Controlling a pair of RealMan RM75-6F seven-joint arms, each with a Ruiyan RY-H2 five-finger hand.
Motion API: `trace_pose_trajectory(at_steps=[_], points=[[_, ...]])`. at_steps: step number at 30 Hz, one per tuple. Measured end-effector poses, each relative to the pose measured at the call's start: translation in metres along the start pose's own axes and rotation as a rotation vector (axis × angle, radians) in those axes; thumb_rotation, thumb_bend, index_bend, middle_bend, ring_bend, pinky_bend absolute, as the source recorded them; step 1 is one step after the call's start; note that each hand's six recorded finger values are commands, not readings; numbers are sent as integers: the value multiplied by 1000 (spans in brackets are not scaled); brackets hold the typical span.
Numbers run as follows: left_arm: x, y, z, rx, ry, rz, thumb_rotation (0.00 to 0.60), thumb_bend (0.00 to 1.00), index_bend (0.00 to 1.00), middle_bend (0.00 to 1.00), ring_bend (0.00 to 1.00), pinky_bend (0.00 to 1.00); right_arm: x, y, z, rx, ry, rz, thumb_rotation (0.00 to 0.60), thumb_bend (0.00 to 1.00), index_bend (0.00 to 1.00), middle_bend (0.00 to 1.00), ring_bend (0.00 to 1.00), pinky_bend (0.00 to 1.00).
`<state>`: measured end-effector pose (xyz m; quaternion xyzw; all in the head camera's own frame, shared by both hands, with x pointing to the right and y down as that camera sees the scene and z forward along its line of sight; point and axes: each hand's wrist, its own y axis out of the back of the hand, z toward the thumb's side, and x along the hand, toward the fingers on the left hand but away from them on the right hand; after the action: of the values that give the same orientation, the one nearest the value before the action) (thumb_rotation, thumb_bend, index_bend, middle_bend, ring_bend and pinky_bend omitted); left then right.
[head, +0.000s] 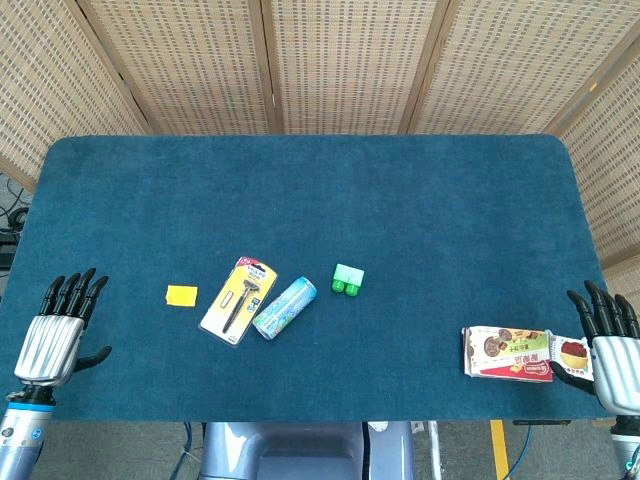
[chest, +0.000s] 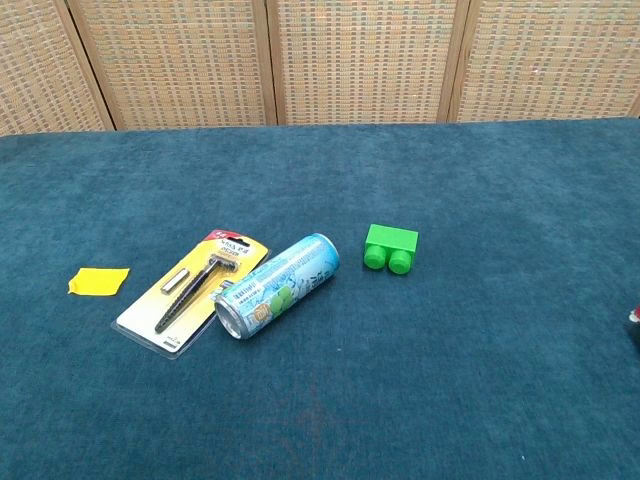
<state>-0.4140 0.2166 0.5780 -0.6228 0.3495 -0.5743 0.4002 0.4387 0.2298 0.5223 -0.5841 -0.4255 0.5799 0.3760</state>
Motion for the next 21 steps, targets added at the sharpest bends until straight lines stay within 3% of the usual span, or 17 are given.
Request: trace_pose_trajectory(at_steps=[21], points=[[2, -5, -2, 1, 7, -16, 600, 125, 0, 0, 0, 0, 1, 1, 0, -2, 0, -3, 600, 156, 93, 0, 0, 0]])
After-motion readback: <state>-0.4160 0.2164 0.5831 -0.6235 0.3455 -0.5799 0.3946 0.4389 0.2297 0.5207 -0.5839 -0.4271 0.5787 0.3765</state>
